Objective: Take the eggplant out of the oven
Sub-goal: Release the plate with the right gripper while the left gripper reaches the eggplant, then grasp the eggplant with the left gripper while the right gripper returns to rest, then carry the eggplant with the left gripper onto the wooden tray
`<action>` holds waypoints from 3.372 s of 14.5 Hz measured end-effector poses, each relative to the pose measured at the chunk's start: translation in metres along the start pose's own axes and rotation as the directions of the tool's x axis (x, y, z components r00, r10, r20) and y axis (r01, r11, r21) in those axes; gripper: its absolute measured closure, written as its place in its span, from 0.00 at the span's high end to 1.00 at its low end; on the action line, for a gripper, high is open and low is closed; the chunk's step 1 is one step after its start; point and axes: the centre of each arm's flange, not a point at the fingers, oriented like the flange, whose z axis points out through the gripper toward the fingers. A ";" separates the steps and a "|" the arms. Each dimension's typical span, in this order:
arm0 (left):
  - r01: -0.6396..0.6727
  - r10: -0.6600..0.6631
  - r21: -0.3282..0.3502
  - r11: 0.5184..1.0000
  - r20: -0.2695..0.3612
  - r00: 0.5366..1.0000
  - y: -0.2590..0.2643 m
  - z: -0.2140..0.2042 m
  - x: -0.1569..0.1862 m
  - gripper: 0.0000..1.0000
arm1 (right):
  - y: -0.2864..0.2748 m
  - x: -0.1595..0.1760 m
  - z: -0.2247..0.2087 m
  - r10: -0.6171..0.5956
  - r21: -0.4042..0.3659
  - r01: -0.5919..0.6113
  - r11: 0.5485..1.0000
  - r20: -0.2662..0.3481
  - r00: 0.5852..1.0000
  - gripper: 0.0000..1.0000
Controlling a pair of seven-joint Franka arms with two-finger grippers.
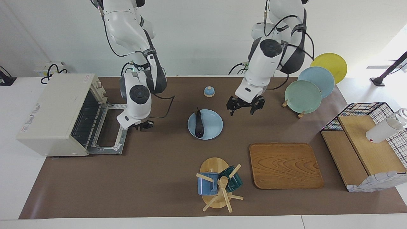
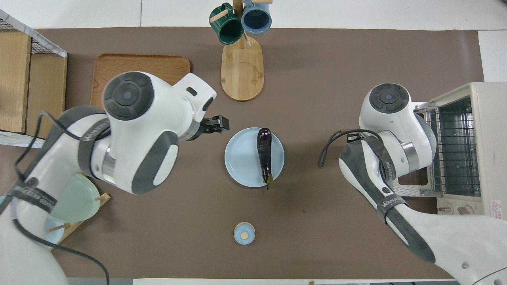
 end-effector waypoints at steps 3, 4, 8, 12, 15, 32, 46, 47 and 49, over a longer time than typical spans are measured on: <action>-0.038 0.038 -0.027 0.999 0.008 0.999 0.041 0.040 -0.015 1.00 | 0.011 -0.003 0.009 -0.009 0.008 0.009 1.000 -0.007 1.000 0.15; -0.044 0.044 -0.034 0.998 0.003 0.999 0.053 0.050 -0.019 1.00 | 0.014 -0.003 0.011 -0.016 -0.002 0.016 1.000 -0.006 1.000 0.15; -0.076 0.076 -0.052 0.996 -0.009 0.997 0.091 0.097 -0.039 1.00 | 0.023 -0.003 0.015 -0.033 -0.012 0.033 0.999 -0.004 0.999 0.15; -0.103 0.102 -0.056 0.993 -0.010 0.995 0.108 0.128 -0.050 1.00 | 0.019 -0.005 0.014 -0.117 -0.038 0.117 0.992 -0.009 0.993 0.15; -0.110 0.110 -0.055 0.992 -0.007 0.994 0.112 0.134 -0.054 1.00 | 0.024 -0.005 -0.003 -0.174 -0.043 0.174 0.984 0.005 0.985 0.15; -0.117 0.117 -0.054 0.992 -0.015 0.993 0.107 0.150 -0.056 0.81 | 0.177 -0.031 -0.150 -0.237 0.010 0.238 0.971 -0.025 0.971 0.18; -0.098 0.097 -0.043 0.994 -0.017 0.995 0.088 0.131 -0.038 0.41 | 0.183 -0.046 -0.223 -0.193 0.180 0.201 0.963 -0.064 0.979 0.84; -0.086 0.086 -0.039 0.996 -0.012 0.996 0.082 0.121 -0.033 0.41 | 0.183 -0.046 -0.225 -0.191 0.179 0.201 0.963 -0.069 0.979 0.94; -0.041 0.041 -0.024 0.999 0.005 0.999 0.054 0.080 -0.013 0.41 | 0.186 -0.048 -0.229 -0.187 0.179 0.198 0.964 -0.076 0.979 1.00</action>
